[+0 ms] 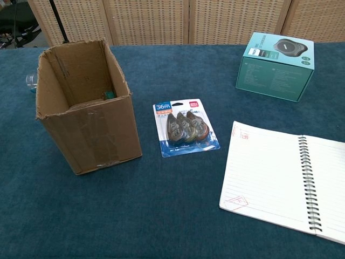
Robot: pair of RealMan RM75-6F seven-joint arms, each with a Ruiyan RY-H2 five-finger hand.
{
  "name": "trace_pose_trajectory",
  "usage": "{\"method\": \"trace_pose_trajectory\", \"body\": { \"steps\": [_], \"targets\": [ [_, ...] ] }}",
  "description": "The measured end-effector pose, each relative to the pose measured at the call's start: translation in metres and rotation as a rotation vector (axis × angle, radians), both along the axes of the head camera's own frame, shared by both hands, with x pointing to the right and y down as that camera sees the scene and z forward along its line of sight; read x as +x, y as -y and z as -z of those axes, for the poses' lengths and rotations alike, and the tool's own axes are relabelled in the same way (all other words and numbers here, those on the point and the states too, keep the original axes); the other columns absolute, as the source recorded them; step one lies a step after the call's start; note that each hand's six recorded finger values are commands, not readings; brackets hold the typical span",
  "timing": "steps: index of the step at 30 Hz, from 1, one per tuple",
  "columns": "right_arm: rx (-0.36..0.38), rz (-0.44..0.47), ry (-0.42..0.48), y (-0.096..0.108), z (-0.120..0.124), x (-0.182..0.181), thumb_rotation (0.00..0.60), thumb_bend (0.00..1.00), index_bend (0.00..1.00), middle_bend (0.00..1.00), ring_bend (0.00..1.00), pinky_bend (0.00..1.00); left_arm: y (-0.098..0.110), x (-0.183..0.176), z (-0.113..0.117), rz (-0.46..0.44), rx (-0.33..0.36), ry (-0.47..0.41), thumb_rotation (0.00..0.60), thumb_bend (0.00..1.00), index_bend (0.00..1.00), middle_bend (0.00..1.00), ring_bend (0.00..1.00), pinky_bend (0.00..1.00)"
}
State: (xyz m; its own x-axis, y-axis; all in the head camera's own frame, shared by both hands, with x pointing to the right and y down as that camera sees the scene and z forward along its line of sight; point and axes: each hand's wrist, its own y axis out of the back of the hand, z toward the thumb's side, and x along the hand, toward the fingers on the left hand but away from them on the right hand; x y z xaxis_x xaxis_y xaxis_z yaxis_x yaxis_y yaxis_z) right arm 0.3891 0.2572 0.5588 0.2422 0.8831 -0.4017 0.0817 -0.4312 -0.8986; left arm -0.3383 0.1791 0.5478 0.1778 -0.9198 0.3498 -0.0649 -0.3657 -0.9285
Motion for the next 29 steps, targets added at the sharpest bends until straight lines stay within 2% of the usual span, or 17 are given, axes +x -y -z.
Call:
{"method": "trace_pose_trajectory", "body": {
  "steps": [5, 8, 10, 17, 21, 29],
  "targets": [
    [0.001, 0.002, -0.001, -0.001, 0.0, -0.001, 0.6, 0.14, 0.02, 0.0, 0.0, 0.0, -0.034, -0.035, 0.005, 0.008, -0.09, 0.101, 0.6, 0.03, 0.0, 0.0, 0.0, 0.0],
    [0.003, 0.002, -0.002, -0.001, 0.0, -0.001, 0.6, 0.14, 0.02, 0.0, 0.0, 0.0, -0.045, -0.048, 0.003, 0.021, -0.137, 0.145, 0.6, 0.03, 0.0, 0.0, 0.0, 0.0],
    [0.003, 0.003, -0.003, -0.001, 0.0, -0.001, 0.6, 0.14, 0.02, 0.0, 0.0, 0.0, -0.048, -0.051, 0.002, 0.026, -0.145, 0.153, 0.6, 0.03, 0.0, 0.0, 0.0, 0.0],
    [0.014, -0.004, 0.004, -0.001, 0.003, 0.0, 0.6, 0.14, 0.02, 0.0, 0.0, 0.0, -0.064, -0.06, -0.005, 0.029, -0.149, 0.088, 0.6, 0.04, 0.0, 0.0, 0.0, 0.0],
    [0.01, -0.002, 0.002, -0.001, 0.003, 0.0, 0.6, 0.14, 0.02, 0.0, 0.0, 0.0, -0.07, -0.06, -0.005, 0.008, -0.127, 0.052, 0.6, 0.04, 0.0, 0.0, 0.0, 0.0],
    [0.006, 0.008, -0.005, -0.002, 0.001, -0.003, 0.6, 0.14, 0.02, 0.0, 0.0, 0.0, -0.075, -0.059, -0.009, -0.004, -0.128, 0.045, 0.6, 0.05, 0.0, 0.0, 0.0, 0.0]
  ]
}}
